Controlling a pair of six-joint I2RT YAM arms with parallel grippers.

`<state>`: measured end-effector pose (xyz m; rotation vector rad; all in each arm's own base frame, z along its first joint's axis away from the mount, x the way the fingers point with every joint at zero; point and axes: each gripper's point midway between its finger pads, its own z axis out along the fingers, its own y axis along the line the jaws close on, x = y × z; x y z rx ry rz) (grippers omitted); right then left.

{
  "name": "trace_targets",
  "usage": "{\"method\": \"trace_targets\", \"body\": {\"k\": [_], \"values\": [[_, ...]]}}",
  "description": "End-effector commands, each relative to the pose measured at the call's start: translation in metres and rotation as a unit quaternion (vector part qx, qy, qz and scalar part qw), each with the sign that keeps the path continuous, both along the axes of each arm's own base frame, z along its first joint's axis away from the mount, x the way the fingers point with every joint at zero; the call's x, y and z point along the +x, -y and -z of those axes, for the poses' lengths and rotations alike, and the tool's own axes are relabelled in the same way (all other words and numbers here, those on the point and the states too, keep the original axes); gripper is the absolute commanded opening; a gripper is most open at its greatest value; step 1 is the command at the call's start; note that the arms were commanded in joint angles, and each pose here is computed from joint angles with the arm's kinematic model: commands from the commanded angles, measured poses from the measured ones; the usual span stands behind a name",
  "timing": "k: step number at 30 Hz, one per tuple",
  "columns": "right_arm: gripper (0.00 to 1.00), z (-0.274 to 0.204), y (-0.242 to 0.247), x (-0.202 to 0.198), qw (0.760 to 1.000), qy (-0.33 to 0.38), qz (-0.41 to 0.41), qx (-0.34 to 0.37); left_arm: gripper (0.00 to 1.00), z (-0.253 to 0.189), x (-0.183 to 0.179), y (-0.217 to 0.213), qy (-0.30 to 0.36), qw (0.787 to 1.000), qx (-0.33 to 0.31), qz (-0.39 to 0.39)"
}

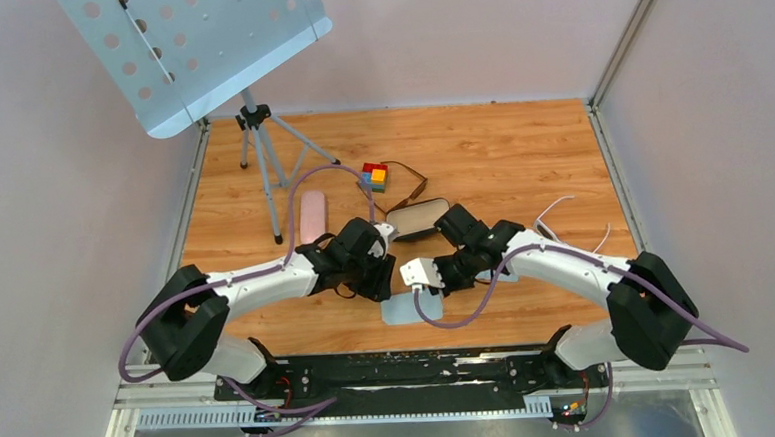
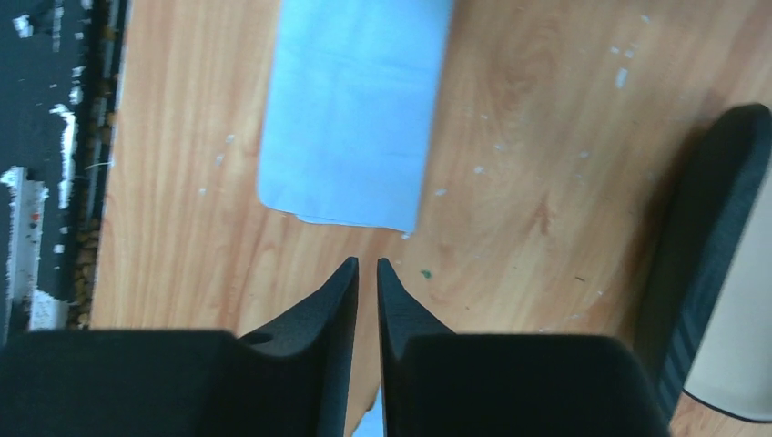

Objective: Organize the sunglasses
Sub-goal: Fold the glasses cleaning cloth at the center of the board.

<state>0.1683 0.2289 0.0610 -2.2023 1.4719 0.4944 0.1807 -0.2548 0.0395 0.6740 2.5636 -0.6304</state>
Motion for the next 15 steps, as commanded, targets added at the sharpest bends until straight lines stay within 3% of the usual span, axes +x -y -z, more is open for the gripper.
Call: {"method": "trace_targets", "body": {"k": [1, 6, 15], "values": [[0.20, -0.007, -0.005, 0.014, 0.999, -0.040, 0.021, 0.027, 0.50, 0.000, 0.012, 0.008, 0.015, 1.000, 0.005, 0.020], [0.31, 0.003, -0.008, 0.021, 0.997, -0.069, 0.019, 0.031, 0.49, 0.008, 0.008, 0.007, -0.002, 0.999, 0.014, 0.034], [0.35, 0.012, -0.020, 0.023, 0.995, -0.098, 0.006, 0.035, 0.46, 0.017, 0.005, 0.001, -0.021, 0.999, 0.011, 0.024]]}}
